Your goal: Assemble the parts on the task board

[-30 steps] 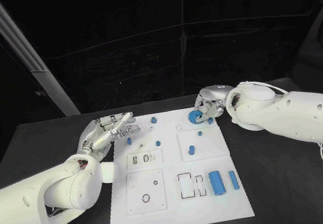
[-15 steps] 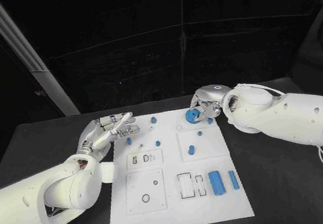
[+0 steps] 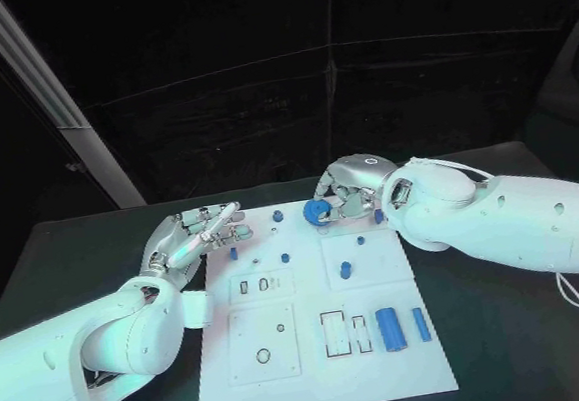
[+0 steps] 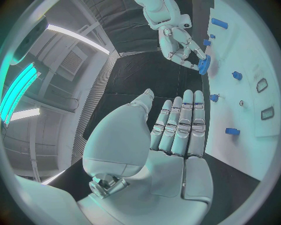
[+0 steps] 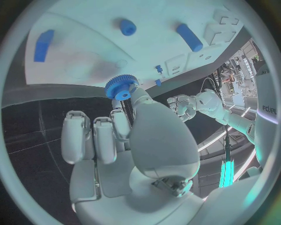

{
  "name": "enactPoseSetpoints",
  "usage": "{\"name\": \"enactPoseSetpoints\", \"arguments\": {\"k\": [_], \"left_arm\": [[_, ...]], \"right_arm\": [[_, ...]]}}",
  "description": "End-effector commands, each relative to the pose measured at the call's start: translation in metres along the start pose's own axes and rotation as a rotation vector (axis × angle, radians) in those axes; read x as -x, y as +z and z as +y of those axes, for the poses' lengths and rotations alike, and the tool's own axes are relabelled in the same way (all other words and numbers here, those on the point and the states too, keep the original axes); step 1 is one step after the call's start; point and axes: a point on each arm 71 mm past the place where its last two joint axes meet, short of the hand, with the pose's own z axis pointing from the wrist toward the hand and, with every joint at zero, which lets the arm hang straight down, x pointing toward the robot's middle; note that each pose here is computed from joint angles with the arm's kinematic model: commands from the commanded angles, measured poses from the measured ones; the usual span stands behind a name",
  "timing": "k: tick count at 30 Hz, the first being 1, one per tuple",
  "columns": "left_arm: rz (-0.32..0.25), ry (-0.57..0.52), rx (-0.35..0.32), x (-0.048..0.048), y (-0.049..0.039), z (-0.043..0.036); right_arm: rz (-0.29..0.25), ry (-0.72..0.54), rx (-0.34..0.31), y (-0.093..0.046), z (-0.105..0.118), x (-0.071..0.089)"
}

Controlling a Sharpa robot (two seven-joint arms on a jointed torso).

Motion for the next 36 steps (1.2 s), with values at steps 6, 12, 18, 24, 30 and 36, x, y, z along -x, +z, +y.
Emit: {"name": "enactPoseSetpoints", "arguments": {"k": [6, 12, 18, 24, 30, 36], "left_arm": [[0.015, -0.003, -0.005, -0.0015, 0.0001, -0.0013], [0.014, -0.002, -0.006, -0.0015, 0.0004, -0.0013], [0.016, -0.004, -0.007, -0.0027, 0.0008, -0.0012], [0.016, -0.003, -0.006, -0.0029, 0.0011, -0.0011], [0.018, -0.004, -0.006, -0.0034, 0.0012, -0.0010], [0.018, -0.004, -0.005, -0.0037, 0.0015, -0.0009]], "right_arm": [[-0.028, -0.008, -0.005, 0.021, 0.029, -0.004], [0.017, -0.018, 0.005, 0.033, 0.045, -0.018], [0.049, -0.026, 0.010, 0.041, 0.055, -0.028], [0.059, -0.031, 0.022, 0.046, 0.063, -0.032], [0.050, -0.038, 0.017, 0.049, 0.065, -0.033], [0.054, -0.042, 0.021, 0.052, 0.068, -0.034]]}}
